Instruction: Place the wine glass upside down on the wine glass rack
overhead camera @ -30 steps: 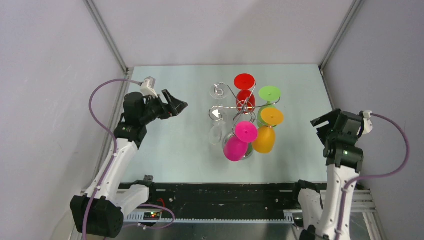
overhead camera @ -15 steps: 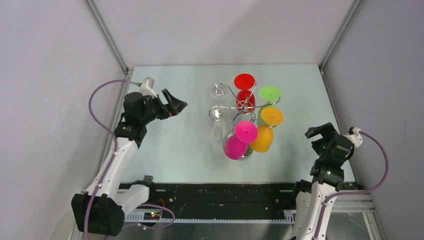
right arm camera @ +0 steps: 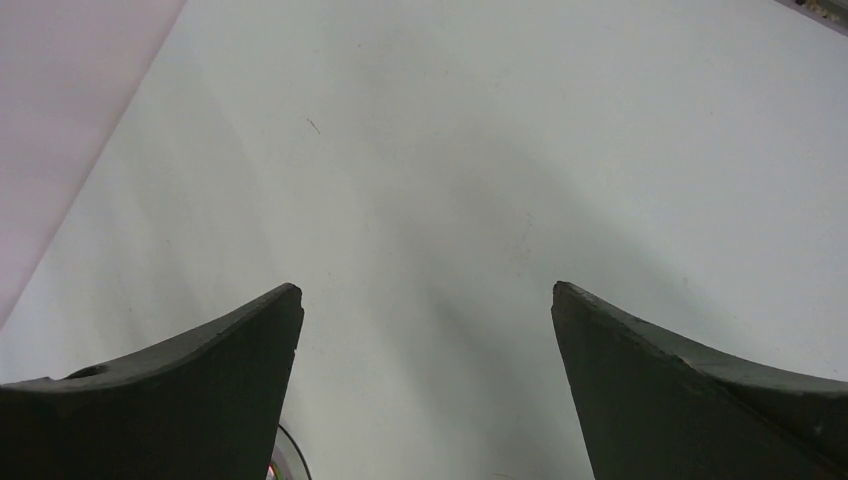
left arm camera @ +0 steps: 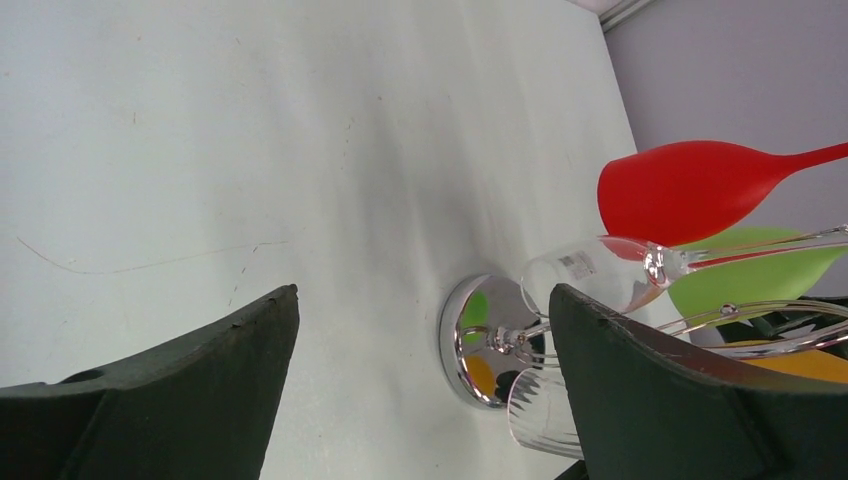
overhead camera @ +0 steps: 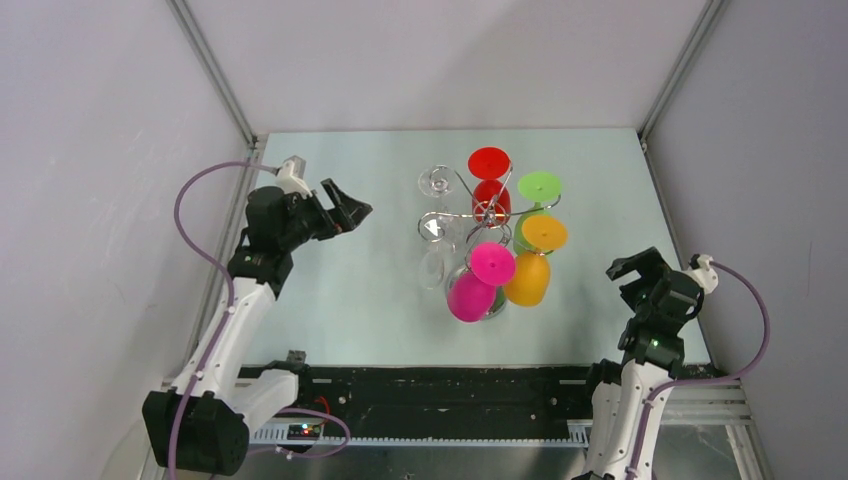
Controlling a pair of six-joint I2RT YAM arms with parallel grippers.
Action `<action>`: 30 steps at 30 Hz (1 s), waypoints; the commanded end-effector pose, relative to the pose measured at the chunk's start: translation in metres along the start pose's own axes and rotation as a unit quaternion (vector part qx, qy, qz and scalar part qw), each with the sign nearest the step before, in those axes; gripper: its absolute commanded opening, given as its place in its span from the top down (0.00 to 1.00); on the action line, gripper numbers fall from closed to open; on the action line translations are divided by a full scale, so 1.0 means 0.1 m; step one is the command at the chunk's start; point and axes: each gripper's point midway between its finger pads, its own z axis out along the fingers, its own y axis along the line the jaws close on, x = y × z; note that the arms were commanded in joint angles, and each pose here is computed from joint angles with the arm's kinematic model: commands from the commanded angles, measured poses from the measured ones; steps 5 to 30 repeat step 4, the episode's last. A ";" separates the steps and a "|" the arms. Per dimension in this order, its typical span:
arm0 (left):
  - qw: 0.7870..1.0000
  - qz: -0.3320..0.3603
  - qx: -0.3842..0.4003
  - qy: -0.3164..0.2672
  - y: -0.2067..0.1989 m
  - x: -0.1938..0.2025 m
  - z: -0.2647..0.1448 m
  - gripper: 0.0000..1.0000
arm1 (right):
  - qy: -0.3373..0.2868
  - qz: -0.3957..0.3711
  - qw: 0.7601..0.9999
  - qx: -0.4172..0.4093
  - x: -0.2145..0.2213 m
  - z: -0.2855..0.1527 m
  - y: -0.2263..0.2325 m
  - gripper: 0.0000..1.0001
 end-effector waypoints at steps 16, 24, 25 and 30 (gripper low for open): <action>1.000 0.009 0.001 -0.016 0.01 -0.09 -0.01 0.00 | -0.019 -0.010 1.000 -0.017 -0.10 0.01 0.07 0.01; 1.000 0.009 0.001 -0.016 0.01 -0.09 -0.01 0.00 | -0.019 -0.010 1.000 -0.017 -0.10 0.01 0.07 0.01; 1.000 0.009 0.001 -0.016 0.01 -0.09 -0.01 0.00 | -0.019 -0.010 1.000 -0.017 -0.10 0.01 0.07 0.01; 1.000 0.009 0.001 -0.016 0.01 -0.09 -0.01 0.00 | -0.019 -0.010 1.000 -0.017 -0.10 0.01 0.07 0.01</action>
